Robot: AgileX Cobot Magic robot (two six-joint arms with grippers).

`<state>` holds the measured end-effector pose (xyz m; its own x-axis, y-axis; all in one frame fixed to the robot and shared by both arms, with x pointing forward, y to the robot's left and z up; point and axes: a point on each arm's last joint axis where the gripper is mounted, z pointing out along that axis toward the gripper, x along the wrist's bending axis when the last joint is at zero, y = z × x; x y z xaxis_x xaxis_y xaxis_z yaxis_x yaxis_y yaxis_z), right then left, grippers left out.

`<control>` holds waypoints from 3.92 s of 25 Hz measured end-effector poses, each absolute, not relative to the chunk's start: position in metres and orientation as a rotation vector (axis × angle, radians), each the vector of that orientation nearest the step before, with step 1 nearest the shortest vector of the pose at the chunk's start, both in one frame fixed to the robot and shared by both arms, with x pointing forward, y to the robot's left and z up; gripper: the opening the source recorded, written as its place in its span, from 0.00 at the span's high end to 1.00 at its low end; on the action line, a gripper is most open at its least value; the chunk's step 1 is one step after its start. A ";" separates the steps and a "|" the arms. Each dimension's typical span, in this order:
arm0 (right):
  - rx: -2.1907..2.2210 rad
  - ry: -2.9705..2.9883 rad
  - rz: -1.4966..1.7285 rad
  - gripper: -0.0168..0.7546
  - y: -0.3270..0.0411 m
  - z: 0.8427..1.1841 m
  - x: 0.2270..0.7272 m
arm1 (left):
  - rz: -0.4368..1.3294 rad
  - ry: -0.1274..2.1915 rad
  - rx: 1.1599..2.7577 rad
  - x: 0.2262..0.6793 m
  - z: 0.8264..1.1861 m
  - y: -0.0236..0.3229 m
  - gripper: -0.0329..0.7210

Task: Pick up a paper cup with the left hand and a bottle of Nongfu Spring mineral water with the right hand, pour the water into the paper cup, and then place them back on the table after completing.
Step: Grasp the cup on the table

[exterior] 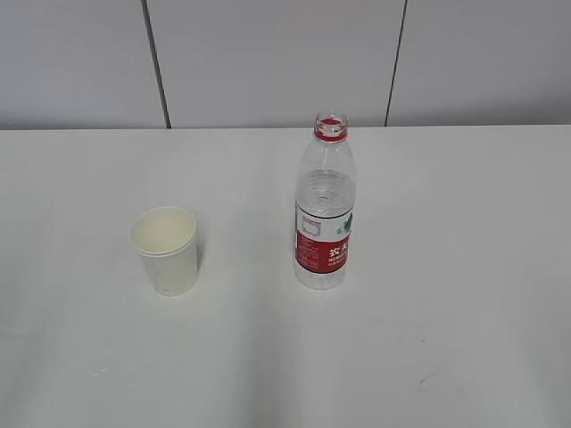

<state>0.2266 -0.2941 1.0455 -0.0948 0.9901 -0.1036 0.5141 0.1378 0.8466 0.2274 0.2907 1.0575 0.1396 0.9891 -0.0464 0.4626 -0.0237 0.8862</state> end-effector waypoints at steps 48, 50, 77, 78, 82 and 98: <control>1.462 1.705 0.851 0.22 -0.294 1.046 0.227 | 0.811 1.434 1.606 0.227 1.058 0.290 0.29; 1.461 1.704 0.852 0.22 -0.294 1.046 0.227 | 0.804 1.431 1.604 0.227 1.058 0.289 0.29; 1.241 1.548 1.063 0.32 -0.289 1.082 0.305 | 1.024 1.270 1.283 0.311 1.070 0.293 0.29; 1.237 1.549 1.071 0.32 -0.289 1.082 0.309 | 1.020 1.275 1.273 0.315 1.071 0.294 0.29; 1.224 1.567 1.107 0.32 -0.286 1.084 0.326 | 1.016 1.291 1.253 0.327 1.071 0.294 0.29; 1.154 1.669 1.170 0.33 -0.278 1.075 0.382 | 0.941 1.263 1.383 0.380 1.042 0.276 0.31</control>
